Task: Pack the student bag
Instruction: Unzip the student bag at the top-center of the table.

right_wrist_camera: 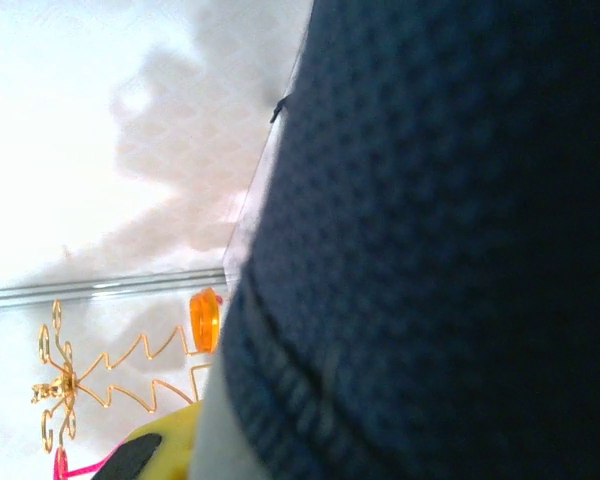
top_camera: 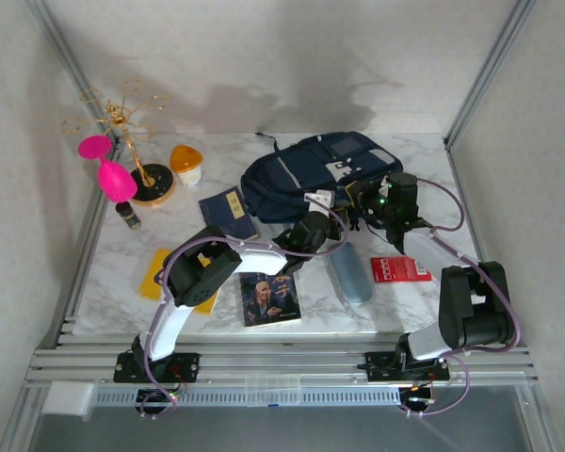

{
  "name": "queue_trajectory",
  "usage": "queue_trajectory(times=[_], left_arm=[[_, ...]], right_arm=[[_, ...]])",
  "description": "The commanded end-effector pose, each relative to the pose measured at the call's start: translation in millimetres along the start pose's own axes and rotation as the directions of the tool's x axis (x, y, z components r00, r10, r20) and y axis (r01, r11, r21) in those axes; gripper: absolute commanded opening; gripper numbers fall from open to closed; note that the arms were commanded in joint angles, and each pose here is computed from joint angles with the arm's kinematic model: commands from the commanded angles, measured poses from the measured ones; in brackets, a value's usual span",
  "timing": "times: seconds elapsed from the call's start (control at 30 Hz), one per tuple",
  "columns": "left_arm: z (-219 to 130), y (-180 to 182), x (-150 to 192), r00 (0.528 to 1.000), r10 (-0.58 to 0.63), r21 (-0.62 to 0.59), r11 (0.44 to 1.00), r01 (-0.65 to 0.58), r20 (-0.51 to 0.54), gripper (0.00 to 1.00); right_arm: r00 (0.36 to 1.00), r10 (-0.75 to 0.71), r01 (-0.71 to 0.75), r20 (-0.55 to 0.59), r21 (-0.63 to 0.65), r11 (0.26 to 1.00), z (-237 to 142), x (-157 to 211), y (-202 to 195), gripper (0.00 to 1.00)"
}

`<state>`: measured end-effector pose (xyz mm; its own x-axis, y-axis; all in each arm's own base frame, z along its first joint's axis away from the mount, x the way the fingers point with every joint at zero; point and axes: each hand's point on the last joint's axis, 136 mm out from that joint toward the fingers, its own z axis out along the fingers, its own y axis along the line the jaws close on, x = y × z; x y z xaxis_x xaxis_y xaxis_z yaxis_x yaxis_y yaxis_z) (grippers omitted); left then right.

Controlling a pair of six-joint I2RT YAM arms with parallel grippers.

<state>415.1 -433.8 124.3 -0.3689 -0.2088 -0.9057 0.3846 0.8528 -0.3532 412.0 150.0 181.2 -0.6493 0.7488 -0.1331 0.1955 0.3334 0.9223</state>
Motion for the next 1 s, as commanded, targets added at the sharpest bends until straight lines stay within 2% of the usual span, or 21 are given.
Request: queue_trajectory(times=[0.0,0.13,0.23,0.43,0.6,0.8,0.97], left_arm=[[1.2,3.5,-29.4,0.994,0.004,-0.046,0.999,0.001,0.110,0.42],[-10.3,3.6,-47.1,0.982,-0.014,-0.030,0.999,0.020,0.190,0.41],[-8.9,2.1,-49.6,0.980,0.003,-0.028,1.000,0.002,0.197,0.38],[-7.8,4.2,-49.0,0.982,0.022,-0.038,0.999,-0.015,0.190,0.21],[-18.8,5.7,-54.4,0.980,0.042,-0.036,0.999,-0.035,0.192,0.00],[-38.0,12.8,-56.2,0.987,0.060,-0.034,0.998,-0.055,0.150,0.00],[-50.4,23.1,-42.4,0.997,0.077,0.009,0.997,-0.077,0.028,0.00]], right_arm=[[0.997,-0.070,0.072,0.019,-0.137,0.988,-12.7,-1.3,48.7,0.10],[0.997,-0.070,0.071,0.015,-0.128,0.989,-11.6,-0.7,45.0,0.10],[0.998,-0.068,0.069,0.012,-0.121,0.990,-10.7,0.3,41.4,0.09],[0.997,-0.077,0.078,0.015,-0.122,0.990,-11.8,0.0,43.3,0.09],[0.996,-0.087,0.090,0.030,-0.111,0.990,-15.3,-6.4,45.1,0.09],[0.993,-0.095,0.102,0.067,-0.111,0.989,-25.6,-25.7,47.5,0.09],[0.988,-0.112,0.122,0.106,-0.096,0.988,-36.6,-52.6,45.7,0.10]])
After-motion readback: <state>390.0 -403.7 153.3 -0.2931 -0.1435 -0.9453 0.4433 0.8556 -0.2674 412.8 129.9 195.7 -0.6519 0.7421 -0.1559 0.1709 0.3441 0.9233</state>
